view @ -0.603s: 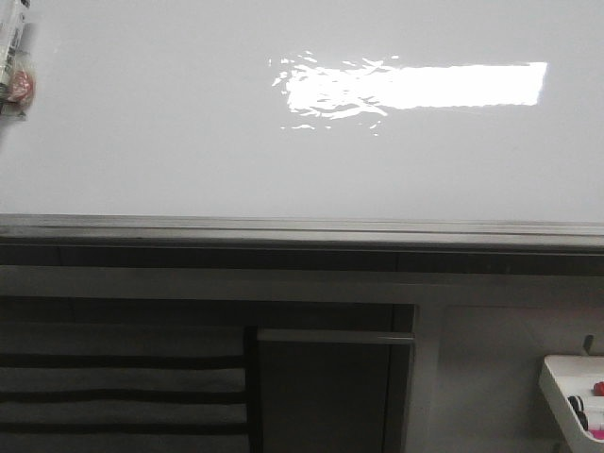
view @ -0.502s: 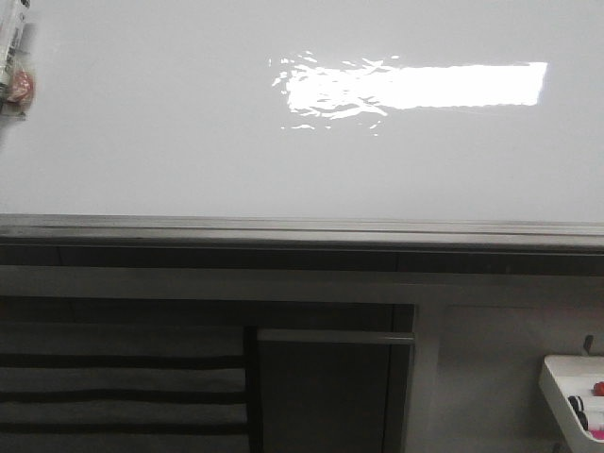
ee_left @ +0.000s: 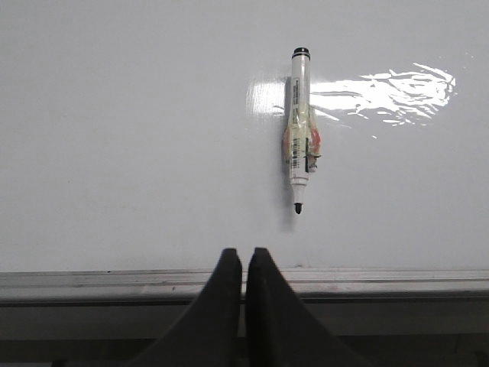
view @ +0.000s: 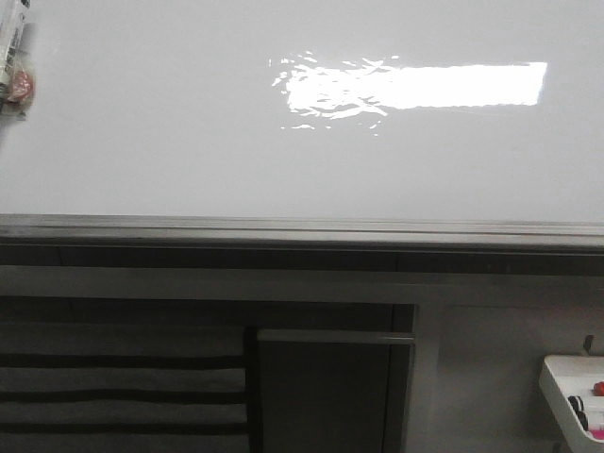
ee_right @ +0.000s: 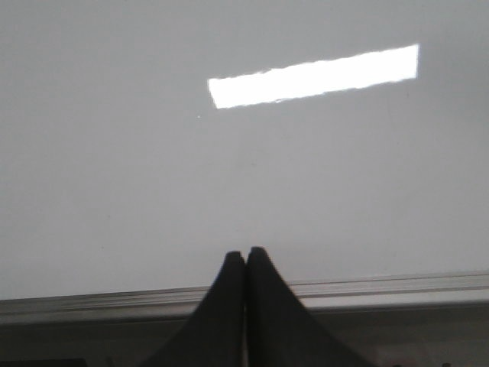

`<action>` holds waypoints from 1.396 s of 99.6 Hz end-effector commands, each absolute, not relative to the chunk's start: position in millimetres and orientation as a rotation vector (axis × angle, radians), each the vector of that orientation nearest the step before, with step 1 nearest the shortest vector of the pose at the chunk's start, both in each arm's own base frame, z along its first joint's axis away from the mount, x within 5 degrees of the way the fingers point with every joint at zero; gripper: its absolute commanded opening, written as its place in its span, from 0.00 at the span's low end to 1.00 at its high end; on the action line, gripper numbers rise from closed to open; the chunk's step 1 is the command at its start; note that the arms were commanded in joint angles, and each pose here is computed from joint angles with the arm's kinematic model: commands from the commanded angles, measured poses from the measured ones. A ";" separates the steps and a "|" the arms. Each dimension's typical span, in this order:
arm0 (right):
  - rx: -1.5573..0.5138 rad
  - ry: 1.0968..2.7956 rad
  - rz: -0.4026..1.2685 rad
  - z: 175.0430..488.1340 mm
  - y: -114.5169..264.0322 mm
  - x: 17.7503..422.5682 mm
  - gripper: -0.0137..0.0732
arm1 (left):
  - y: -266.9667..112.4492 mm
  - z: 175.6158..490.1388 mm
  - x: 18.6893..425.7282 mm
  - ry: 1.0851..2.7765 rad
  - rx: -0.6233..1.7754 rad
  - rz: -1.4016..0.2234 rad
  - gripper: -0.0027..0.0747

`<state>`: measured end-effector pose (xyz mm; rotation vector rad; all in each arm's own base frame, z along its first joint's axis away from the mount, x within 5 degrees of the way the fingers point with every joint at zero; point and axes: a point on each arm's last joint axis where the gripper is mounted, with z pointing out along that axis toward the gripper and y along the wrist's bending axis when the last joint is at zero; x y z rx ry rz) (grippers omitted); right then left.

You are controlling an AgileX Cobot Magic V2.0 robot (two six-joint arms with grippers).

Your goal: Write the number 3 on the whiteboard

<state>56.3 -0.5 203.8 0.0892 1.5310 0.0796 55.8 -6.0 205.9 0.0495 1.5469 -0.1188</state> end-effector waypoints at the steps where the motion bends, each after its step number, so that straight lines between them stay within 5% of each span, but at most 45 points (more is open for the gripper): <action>1: 0.075 1.456 0.070 204.1 -0.5 55.3 0.07 | -5.6 214.5 52.6 1.435 0.034 -0.135 0.01; 57: 0.015 1.422 0.013 207.2 0.1 54.9 0.07 | -5.5 218.4 51.9 1.422 0.018 -0.153 0.01; 77: 0.129 1.388 0.138 233.8 -0.5 49.7 0.07 | -4.8 256.3 42.2 1.349 -0.049 -0.245 0.01; 112: 0.025 1.541 0.042 310.3 1.3 46.9 0.07 | -6.5 331.5 48.1 1.550 0.024 -0.167 0.01; 139: 0.032 1.554 0.054 322.1 1.6 52.5 0.07 | -8.2 339.1 63.4 1.638 0.027 -0.162 0.01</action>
